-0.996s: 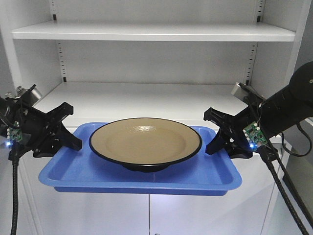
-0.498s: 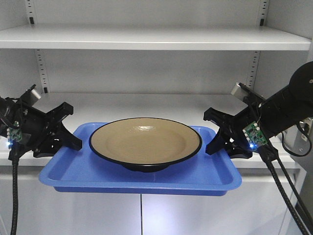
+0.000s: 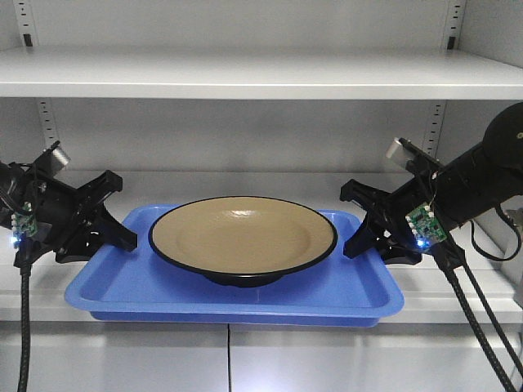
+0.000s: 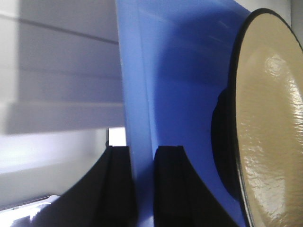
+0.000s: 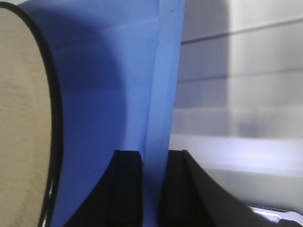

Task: Place disk in tray to left cabinet
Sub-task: 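Lower the tray onto the cabinet shelf with both grippers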

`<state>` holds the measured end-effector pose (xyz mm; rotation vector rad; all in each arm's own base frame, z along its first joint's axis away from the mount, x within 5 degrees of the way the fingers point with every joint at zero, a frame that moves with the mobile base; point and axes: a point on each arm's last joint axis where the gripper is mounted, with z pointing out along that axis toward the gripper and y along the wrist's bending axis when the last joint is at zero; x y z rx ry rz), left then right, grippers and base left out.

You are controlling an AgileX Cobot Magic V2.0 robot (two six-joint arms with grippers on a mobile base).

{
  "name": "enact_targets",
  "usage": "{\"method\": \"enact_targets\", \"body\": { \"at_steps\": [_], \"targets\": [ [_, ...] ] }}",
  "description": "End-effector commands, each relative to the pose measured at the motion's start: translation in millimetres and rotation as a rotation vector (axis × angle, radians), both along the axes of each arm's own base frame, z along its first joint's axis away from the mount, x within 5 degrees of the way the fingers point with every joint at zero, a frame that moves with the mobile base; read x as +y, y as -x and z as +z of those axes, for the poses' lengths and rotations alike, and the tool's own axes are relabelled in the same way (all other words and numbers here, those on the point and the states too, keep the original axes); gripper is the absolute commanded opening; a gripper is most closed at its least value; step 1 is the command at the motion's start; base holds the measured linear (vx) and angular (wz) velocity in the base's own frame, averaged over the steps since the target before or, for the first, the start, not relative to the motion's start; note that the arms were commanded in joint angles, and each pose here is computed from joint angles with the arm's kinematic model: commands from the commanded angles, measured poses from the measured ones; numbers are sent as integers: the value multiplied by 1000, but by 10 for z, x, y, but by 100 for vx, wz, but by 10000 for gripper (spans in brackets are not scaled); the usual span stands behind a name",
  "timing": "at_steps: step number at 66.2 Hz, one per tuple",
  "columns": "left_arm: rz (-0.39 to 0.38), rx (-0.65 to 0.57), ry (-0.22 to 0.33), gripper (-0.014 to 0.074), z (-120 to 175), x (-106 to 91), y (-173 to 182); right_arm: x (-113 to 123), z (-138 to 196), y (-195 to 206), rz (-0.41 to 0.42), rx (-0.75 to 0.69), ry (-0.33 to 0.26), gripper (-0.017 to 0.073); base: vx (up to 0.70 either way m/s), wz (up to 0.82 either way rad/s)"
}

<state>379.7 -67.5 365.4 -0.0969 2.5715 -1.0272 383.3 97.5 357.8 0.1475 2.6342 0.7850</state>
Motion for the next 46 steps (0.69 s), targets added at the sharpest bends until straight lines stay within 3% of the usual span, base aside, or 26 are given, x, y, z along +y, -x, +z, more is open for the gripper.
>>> {"method": "enact_targets", "body": {
  "at_steps": [1, 46],
  "targets": [
    [-65, -62, 201, 0, 443, -219, 217, 171, 434, 167, 25, -105, -184, -3, 15, -3],
    [-65, -62, 201, 0, 443, -219, 217, 171, 434, 167, 25, -105, -184, -3, 10, -3]
  ]
}}
